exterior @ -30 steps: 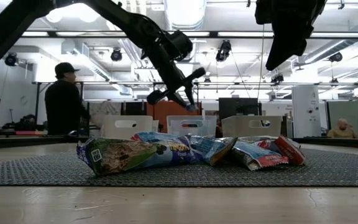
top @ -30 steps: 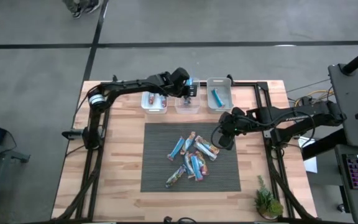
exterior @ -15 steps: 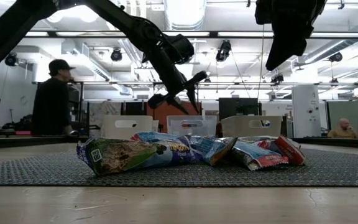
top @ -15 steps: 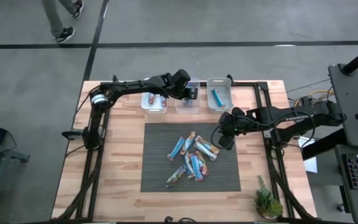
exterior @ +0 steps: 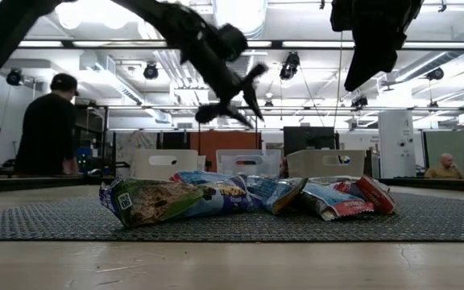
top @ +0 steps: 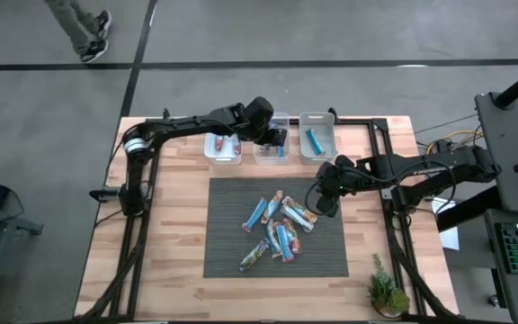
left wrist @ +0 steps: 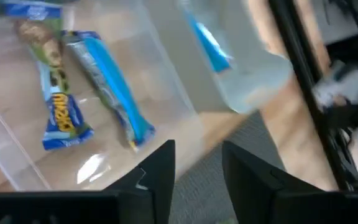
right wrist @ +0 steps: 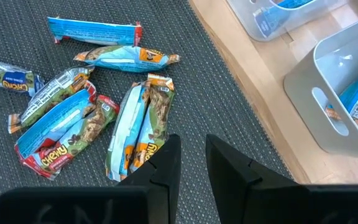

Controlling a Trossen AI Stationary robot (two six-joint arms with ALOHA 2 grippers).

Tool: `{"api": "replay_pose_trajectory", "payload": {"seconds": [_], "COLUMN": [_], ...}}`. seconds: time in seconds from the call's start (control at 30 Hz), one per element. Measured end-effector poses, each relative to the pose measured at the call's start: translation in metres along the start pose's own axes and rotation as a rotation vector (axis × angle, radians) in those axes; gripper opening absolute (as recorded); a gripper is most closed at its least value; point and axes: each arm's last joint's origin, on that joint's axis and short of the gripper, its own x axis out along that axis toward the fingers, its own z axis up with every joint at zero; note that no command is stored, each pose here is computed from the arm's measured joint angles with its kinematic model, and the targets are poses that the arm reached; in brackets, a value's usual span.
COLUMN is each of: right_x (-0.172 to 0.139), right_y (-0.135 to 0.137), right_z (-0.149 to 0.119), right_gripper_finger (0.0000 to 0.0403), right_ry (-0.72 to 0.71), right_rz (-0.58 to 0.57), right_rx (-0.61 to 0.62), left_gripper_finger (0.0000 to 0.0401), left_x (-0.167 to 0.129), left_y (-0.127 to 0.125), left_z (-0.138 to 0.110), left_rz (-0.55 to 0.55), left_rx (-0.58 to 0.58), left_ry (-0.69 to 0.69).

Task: Pick and place Granola Bars by type
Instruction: Put the yellow granola bar into the gray bin

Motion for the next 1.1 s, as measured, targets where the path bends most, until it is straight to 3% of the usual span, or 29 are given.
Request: {"api": "replay_pose_trajectory", "payload": {"seconds": [0.37,0.57,0.87,1.1], "right_x": [0.0,0.0,-0.002,-0.002], "right_y": [0.0,0.001,0.004,0.008], "right_z": [0.0,0.002,0.007,0.007], "right_gripper_finger": [0.0068,0.0068,0.0068,0.0061], "right_ry": [-0.002,-0.018,-0.046,-0.019], "right_rz": [0.003,0.012,0.064,0.16], "right_rx": [-0.002,0.002,0.009,-0.014], "left_gripper_finger": [0.0005,0.0,0.0,0.0], "left_x": [-0.076,-0.112,-0.157,-0.166], "left_y": [-0.049,-0.07,-0.096,-0.085], "left_z": [-0.016,-0.035,-0.09,-0.139], "left_rz": [-0.142,-0.206,-0.329,-0.355], "left_rx": [0.211,0.365,0.756,0.835], "left_ry": [-0.078,-0.087,-0.063,-0.022]}}
